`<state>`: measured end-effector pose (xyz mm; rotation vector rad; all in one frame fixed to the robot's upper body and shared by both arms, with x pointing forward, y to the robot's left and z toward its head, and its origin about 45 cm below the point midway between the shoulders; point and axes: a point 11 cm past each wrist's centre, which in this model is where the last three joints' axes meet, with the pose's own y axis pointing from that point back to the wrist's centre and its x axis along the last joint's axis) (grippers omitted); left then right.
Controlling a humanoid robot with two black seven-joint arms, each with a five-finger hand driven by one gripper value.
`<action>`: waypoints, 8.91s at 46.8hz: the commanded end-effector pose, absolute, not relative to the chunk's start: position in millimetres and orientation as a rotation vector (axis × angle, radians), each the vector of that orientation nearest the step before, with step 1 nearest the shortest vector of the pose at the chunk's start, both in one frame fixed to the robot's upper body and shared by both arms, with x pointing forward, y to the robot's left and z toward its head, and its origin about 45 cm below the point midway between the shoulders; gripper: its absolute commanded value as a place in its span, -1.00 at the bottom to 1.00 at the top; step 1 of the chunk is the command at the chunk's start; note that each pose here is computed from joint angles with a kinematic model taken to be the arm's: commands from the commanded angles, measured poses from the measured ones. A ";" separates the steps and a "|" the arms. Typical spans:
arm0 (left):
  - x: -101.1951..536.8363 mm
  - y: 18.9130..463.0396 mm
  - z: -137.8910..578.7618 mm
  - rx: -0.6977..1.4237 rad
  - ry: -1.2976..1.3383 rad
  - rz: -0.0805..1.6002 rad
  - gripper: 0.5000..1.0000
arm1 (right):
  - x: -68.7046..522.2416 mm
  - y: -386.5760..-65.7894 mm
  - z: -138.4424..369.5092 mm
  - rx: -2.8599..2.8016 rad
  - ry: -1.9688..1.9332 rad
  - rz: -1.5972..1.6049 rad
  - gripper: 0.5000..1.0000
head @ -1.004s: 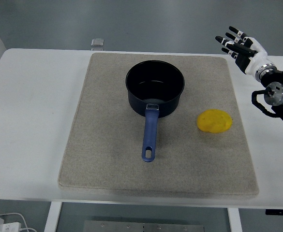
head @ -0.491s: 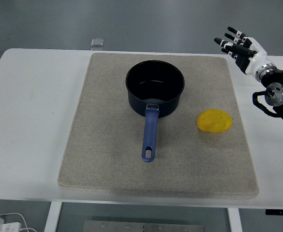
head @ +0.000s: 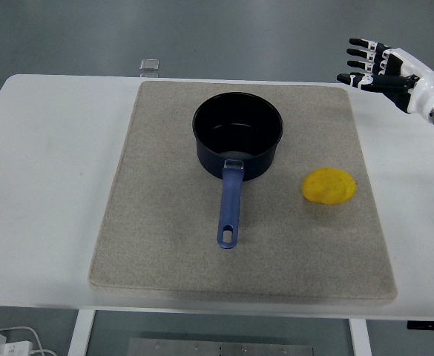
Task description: Put the potato in the blue pot
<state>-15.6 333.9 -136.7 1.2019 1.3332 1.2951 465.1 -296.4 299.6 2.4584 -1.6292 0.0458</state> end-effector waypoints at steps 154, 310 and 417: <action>-15.0 333.8 -136.7 1.201 1.333 1.295 1.00 | 377.0 -283.8 207.6 2.214 -0.948 0.700 -1.00; -14.9 334.3 -136.6 1.201 1.333 1.298 1.00 | 468.0 -127.1 257.6 2.390 -0.937 0.732 0.70; -15.0 333.8 -136.7 1.201 1.333 1.295 1.00 | 499.6 -349.3 275.2 2.309 -2.135 -0.379 0.71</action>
